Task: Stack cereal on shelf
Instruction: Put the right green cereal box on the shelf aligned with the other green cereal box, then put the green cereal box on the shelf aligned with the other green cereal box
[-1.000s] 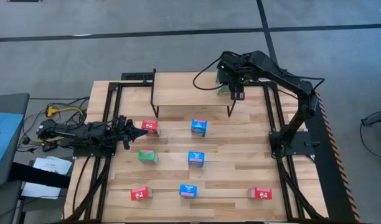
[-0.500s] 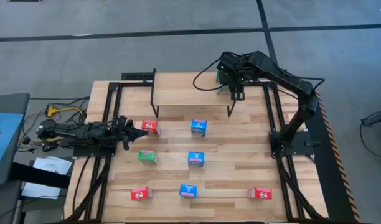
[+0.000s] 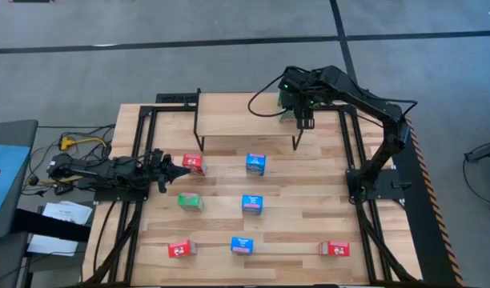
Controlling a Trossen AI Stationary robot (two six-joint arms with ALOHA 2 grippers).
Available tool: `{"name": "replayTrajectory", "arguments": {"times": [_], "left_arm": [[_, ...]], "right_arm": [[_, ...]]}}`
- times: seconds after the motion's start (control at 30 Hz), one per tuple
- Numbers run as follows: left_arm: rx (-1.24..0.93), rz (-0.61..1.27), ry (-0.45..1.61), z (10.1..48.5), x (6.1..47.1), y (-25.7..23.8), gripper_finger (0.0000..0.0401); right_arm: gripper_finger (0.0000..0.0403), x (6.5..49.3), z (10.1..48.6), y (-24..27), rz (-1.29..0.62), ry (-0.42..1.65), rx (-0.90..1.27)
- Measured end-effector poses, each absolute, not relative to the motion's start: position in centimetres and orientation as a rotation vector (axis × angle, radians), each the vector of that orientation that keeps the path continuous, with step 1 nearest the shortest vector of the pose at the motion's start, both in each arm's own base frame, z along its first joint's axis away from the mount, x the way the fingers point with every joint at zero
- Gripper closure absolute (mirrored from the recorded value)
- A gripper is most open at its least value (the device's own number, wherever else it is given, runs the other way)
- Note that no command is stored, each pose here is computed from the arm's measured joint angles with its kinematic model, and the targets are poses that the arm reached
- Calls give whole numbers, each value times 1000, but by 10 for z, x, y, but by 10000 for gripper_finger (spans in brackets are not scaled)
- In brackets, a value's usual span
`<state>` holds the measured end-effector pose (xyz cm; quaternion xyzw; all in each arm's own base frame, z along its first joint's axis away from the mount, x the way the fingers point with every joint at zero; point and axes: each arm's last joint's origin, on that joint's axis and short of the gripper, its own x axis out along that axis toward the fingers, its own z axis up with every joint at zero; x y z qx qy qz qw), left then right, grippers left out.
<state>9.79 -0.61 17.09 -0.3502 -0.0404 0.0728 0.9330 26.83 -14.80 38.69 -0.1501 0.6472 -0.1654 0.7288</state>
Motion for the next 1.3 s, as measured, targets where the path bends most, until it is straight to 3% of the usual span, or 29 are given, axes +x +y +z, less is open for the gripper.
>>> {"name": "replayTrajectory", "arguments": {"times": [0.8, 1.3], "left_arm": [[-716, 148, -83, 171, 98, -6, 401], [-716, 148, -83, 171, 98, -6, 401]], "right_arm": [[154, 269, 388, -152, -368, 1403, -349], [151, 253, 420, -138, -389, 1341, -294]]}}
